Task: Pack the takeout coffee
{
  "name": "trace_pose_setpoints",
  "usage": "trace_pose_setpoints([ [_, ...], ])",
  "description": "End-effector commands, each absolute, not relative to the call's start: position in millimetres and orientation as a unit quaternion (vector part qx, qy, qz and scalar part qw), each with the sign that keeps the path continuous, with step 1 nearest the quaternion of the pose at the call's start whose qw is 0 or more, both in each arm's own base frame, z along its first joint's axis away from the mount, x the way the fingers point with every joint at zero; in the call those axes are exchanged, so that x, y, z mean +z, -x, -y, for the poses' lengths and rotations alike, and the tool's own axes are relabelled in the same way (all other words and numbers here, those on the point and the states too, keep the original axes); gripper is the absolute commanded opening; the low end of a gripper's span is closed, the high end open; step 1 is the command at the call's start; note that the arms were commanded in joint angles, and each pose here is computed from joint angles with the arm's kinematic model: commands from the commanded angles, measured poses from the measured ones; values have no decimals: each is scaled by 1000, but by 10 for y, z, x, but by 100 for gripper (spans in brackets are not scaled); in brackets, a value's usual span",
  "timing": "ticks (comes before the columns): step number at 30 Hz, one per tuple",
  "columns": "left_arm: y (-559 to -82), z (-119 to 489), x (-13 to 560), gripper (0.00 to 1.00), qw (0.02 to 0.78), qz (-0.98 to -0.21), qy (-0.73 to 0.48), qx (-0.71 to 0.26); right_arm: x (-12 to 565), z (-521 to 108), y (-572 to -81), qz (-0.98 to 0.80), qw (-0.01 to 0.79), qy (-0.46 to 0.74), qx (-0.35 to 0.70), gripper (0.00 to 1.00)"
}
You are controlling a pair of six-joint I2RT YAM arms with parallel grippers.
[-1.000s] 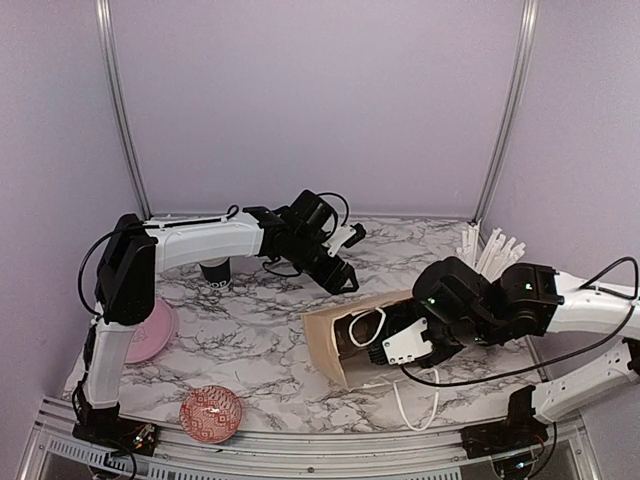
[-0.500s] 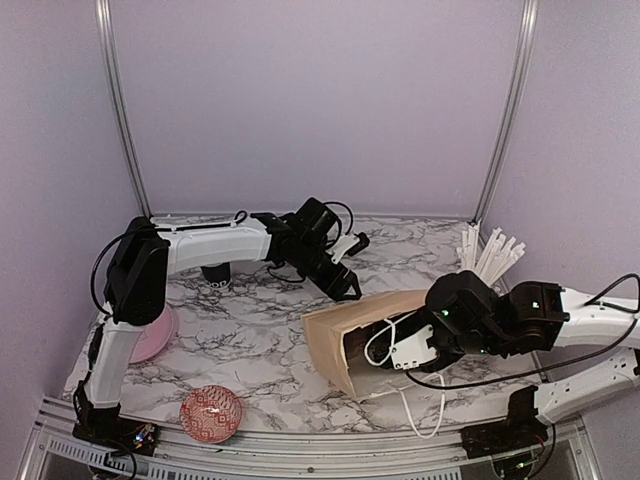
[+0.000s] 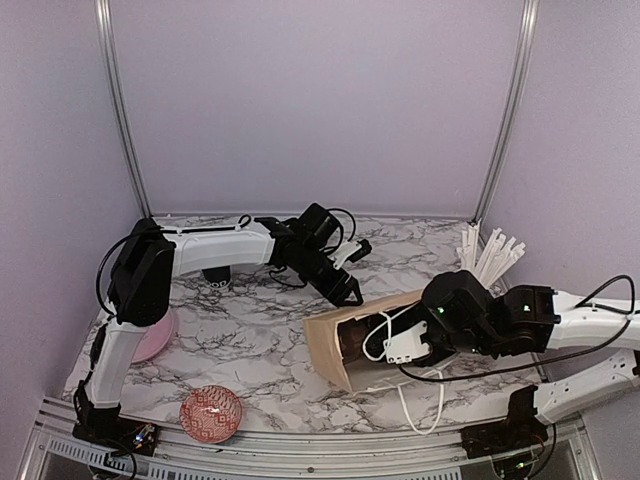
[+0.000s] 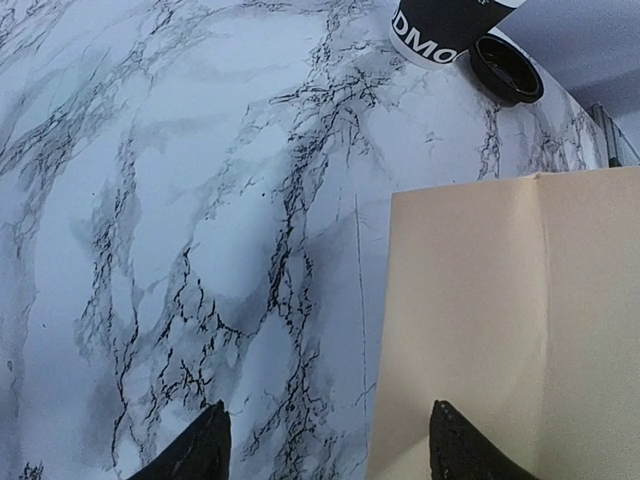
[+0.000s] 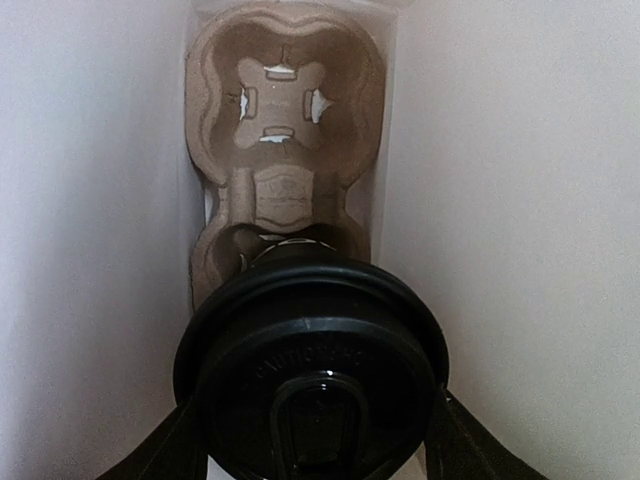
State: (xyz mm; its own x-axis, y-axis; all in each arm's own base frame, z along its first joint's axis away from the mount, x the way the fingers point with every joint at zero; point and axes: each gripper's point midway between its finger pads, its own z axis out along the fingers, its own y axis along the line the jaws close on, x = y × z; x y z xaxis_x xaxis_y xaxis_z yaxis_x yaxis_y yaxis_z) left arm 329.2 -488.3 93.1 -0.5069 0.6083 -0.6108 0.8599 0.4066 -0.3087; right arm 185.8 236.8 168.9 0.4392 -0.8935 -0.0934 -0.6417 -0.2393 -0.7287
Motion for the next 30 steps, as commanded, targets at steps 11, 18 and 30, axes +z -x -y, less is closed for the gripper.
trace_pose_setpoints([
  [11,-3196,4945,906,68,188,-805,-463,-320,1633,-2407,-1992,-512,359,761,-174,40],
  [18,-3185,4933,901,68,188,-806,-463,-317,1575,-2450,-1947,-517,338,773,-146,40],
  [30,-3316,4657,1068,67,198,-827,-427,-307,1609,-2623,-1861,-556,265,786,-51,40],
])
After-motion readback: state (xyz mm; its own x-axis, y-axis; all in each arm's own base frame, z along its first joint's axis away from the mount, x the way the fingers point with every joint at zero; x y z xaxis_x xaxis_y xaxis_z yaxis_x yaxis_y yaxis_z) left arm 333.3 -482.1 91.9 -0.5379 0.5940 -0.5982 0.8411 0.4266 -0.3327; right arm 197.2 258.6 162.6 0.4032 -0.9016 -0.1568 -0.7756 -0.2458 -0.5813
